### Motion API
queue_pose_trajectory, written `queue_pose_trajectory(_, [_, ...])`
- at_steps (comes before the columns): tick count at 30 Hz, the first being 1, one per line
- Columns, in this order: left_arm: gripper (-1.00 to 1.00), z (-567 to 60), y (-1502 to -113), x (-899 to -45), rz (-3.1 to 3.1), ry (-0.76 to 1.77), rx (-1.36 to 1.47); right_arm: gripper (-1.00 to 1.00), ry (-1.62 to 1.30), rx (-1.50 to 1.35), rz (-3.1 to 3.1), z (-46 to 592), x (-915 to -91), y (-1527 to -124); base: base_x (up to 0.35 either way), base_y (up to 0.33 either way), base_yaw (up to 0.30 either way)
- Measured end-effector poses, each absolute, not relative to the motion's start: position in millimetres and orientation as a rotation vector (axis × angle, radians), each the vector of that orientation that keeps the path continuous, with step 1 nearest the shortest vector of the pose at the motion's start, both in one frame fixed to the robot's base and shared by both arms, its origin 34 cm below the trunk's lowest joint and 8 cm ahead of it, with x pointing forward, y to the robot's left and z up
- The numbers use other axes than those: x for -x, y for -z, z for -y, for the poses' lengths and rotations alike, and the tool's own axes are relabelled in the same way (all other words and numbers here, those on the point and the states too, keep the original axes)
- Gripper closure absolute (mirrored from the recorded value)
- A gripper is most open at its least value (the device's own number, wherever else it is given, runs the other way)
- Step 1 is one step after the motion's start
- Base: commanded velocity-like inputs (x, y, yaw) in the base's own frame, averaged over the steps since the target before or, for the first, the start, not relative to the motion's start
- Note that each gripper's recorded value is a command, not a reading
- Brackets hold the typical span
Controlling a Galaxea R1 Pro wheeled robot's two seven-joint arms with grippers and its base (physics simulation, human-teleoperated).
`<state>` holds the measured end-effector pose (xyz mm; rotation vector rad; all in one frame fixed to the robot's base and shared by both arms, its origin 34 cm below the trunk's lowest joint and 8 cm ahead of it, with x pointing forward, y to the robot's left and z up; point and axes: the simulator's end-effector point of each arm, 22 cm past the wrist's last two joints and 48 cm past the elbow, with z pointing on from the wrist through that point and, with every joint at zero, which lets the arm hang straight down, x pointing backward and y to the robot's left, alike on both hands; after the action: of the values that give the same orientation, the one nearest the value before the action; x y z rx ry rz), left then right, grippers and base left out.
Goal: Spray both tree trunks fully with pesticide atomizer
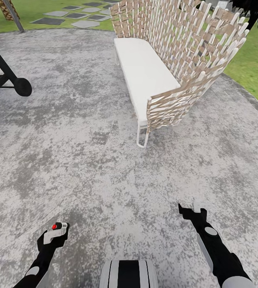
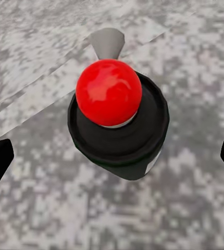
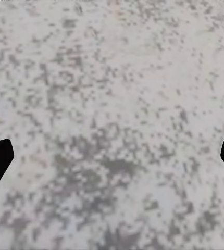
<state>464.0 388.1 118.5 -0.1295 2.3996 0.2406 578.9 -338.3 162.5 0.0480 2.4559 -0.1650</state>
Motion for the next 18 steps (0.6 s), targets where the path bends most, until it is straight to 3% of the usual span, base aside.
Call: queue_pose_trajectory(18, [-1.0, -389.9, -119.3, -464.3, -2.395, -0.244, 0.134, -1.0, 0.164, -0.047, -2.456, 338.0, -578.9, -162.5, 0.025, 0.0, 0.0])
